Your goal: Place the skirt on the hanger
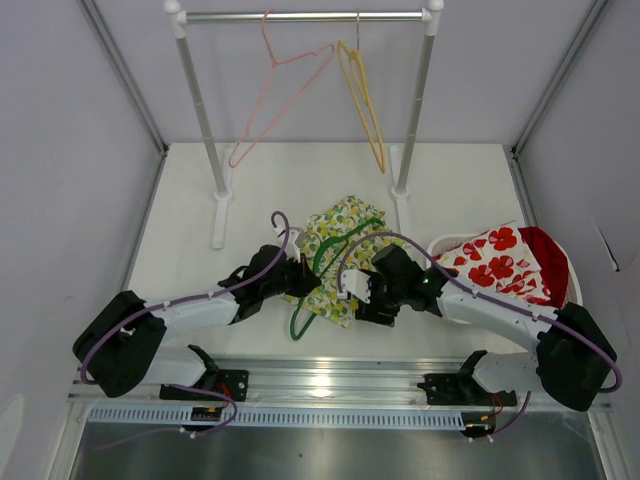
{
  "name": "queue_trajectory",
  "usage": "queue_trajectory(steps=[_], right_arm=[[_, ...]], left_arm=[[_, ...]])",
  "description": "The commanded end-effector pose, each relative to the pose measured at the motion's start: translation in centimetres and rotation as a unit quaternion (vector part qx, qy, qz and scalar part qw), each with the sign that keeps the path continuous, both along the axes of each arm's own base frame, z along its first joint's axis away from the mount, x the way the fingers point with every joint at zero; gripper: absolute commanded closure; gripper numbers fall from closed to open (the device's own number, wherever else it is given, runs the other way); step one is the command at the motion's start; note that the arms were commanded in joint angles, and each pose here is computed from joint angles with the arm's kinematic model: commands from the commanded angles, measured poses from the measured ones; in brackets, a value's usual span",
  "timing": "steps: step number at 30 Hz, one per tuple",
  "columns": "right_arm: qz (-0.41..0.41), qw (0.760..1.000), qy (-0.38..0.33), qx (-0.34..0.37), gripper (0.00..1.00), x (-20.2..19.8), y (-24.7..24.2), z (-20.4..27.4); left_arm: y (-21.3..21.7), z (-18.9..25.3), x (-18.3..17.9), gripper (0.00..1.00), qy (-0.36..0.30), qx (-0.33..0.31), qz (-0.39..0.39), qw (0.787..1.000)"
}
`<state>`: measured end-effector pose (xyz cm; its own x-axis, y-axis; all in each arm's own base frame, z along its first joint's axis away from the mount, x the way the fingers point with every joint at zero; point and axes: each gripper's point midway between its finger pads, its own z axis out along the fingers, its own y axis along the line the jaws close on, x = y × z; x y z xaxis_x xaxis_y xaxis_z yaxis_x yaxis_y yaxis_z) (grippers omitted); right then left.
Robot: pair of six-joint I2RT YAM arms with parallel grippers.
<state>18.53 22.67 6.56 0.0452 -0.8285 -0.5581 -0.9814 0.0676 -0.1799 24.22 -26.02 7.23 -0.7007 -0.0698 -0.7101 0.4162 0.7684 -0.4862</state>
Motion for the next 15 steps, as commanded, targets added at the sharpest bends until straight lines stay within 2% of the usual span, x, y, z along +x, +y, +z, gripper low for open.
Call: queue_trajectory(steps=[1, 4, 7, 8, 11, 13, 15], right_arm=[[-0.010, 0.999, -0.020, 0.038, 0.30, 0.9, 1.7, 4.0], [-0.012, 0.998, -0.012, 0.064, 0.30, 0.3, 3.3, 6.5], [0.002, 0.997, -0.007, 0.079, 0.43, -1.2, 5.2, 7.6], [0.024, 0.997, -0.003, 0.072, 0.54, -2.8, 6.2, 6.9], [0.053, 0.997, -0.003, 0.052, 0.67, -4.9, 7.8, 5.1], [0.058, 0.997, -0.006, 0.042, 0.67, -5.5, 8.3, 4.0], [0.063, 0.998, -0.011, 0.024, 0.63, -6.1, 8.6, 2.3]], left_arm=[[0.1, 0.5, 1.4, 1.00, -0.019, 0.005, 0.011, 1.000], [0.0, 0.8, 1.2, 1.00, -0.019, -0.001, 0.009, 1.000], [-0.3, 1.1, 1.3, 1.00, -0.018, -0.006, 0.006, 1.000], [-0.2, 1.0, 1.3, 1.00, -0.015, -0.005, 0.007, 1.000], [-0.3, 1.1, 1.4, 1.00, -0.015, -0.003, 0.007, 1.000], [-0.4, 1.1, 1.5, 1.00, -0.014, -0.003, 0.006, 1.000], [-0.4, 1.1, 1.4, 1.00, -0.013, -0.001, 0.005, 1.000]])
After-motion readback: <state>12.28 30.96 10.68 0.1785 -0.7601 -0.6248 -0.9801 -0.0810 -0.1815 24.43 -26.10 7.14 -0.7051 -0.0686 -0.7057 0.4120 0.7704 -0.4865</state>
